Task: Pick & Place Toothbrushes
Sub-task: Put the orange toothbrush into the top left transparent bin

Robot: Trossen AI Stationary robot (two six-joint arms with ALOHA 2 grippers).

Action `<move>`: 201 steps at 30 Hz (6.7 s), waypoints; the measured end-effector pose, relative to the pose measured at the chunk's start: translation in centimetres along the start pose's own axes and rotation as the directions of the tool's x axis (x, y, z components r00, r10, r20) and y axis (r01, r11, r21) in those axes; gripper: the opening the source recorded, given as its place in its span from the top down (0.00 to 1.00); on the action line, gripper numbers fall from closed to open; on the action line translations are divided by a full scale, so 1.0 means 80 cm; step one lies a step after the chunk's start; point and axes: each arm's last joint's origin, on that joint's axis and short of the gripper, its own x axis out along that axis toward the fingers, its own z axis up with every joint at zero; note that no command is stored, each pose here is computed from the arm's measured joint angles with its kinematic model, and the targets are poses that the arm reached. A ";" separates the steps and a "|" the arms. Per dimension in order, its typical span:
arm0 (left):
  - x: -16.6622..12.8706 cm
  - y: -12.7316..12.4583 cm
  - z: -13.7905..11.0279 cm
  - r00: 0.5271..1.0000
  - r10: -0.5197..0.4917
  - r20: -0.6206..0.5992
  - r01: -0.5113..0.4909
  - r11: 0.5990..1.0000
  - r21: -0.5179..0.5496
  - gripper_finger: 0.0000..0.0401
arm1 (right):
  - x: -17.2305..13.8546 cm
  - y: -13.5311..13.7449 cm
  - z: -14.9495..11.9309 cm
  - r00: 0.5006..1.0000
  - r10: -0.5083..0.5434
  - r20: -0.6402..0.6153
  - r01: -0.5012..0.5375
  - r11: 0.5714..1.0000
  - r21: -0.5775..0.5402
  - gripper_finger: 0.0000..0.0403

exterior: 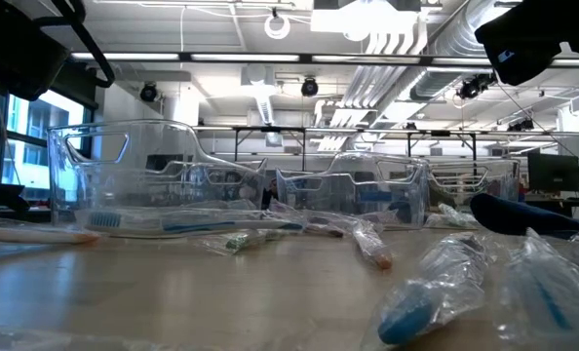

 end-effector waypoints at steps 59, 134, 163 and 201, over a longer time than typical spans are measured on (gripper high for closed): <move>-0.098 -0.039 0.001 0.997 -0.069 -0.018 0.072 0.965 0.254 1.00 | 0.000 0.000 0.000 1.000 0.000 0.000 0.000 1.000 0.000 0.99; -0.183 0.016 0.195 0.817 0.046 0.575 -0.389 0.781 0.489 1.00 | 0.000 0.000 0.000 1.000 -0.010 0.001 0.010 1.000 0.024 0.99; -0.252 0.249 0.309 0.770 0.531 0.355 -0.588 0.805 0.071 1.00 | 0.000 -0.004 -0.004 0.997 -0.071 -0.017 0.072 0.997 0.027 0.99; -0.126 0.438 0.361 0.948 0.185 0.260 -0.215 0.972 0.095 0.99 | 0.000 -0.008 -0.006 0.986 -0.167 -0.012 0.167 0.984 0.067 0.99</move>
